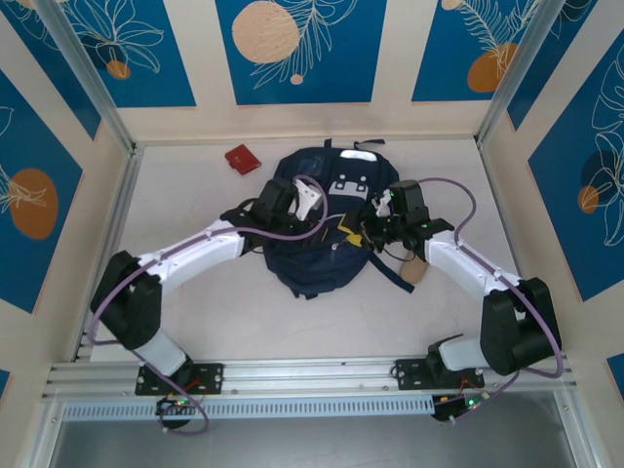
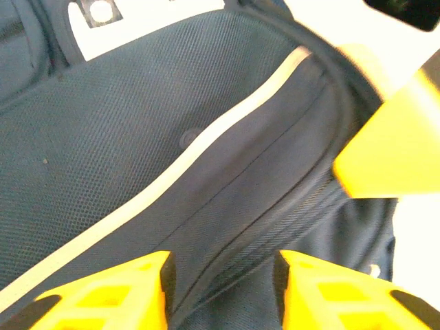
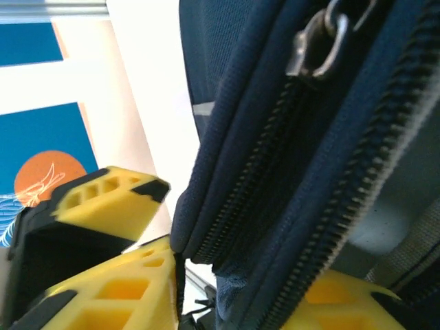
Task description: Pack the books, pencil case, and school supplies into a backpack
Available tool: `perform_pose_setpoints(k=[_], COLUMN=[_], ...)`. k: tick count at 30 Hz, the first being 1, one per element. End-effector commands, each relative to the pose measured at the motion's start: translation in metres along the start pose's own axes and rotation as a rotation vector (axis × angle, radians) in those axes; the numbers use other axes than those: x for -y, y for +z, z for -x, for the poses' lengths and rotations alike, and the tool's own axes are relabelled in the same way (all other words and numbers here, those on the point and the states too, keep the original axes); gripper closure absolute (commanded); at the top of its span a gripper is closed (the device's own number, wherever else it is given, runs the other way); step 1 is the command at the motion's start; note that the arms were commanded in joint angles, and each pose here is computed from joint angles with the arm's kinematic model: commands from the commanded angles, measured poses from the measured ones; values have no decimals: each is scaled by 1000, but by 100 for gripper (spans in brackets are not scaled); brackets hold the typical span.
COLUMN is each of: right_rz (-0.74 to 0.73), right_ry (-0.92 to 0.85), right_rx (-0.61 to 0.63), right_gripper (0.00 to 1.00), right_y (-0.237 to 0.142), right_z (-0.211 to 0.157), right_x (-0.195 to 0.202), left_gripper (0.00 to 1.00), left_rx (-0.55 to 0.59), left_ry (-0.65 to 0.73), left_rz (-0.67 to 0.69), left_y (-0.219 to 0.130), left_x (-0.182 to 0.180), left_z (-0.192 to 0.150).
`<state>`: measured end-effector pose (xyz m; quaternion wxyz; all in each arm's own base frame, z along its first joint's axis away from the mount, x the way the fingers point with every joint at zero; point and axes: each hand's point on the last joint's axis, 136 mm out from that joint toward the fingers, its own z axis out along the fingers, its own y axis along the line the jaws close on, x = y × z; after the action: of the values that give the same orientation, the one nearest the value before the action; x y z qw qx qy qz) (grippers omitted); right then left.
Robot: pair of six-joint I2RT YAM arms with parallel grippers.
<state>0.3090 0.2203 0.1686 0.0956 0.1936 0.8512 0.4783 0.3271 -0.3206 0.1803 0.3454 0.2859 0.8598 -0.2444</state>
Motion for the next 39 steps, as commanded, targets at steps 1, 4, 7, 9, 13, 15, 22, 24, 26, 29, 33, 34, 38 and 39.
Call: perform_pose_setpoints(k=[1, 4, 7, 9, 13, 15, 22, 24, 26, 29, 33, 34, 38, 39], right_rz=[123, 145, 153, 151, 147, 145, 143, 145, 148, 148, 149, 149, 147, 144], right_ry=[-33, -34, -39, -40, -39, -38, -38, -36, -38, -37, -34, -34, -31, -32], right_rx=[-3, -4, -14, -18, -30, -33, -39, -39, -41, -43, -50, -54, -57, -58], right_gripper=[72, 77, 79, 80, 81, 82, 83, 83, 83, 84, 84, 84, 84, 84], right_y=[-3, -2, 2, 4, 8, 9, 10, 10, 9, 10, 11, 12, 12, 12], right_z=[-2, -2, -4, -5, -8, -9, -11, -11, -12, -13, -14, -14, -14, -15], right_x=[-30, -35, -38, -39, -38, -38, -38, -39, -40, -40, -40, -40, -39, -38], left_gripper=[49, 48, 48, 48, 51, 52, 61, 64, 65, 66, 67, 68, 74, 77], left_rx=[15, 7, -3, -1, 13, 4, 0, -1, -3, -14, -28, -28, -23, -20], left_ry=[-151, -243, -337, -388, -442, -447, -453, -451, -449, -449, -446, -443, -439, -436], left_rz=[13, -69, -130, -169, -224, -235, -263, -264, -264, -264, -252, -248, -243, -240], left_y=[-28, -36, -38, -37, -32, -26, -16, -14, -13, -9, -4, -3, -1, -1], left_x=[0, 16, 29, 35, 44, 47, 55, 56, 56, 57, 56, 56, 54, 54], left_z=[-1, -14, -28, -34, -35, -36, -36, -36, -36, -37, -41, -41, -40, -39])
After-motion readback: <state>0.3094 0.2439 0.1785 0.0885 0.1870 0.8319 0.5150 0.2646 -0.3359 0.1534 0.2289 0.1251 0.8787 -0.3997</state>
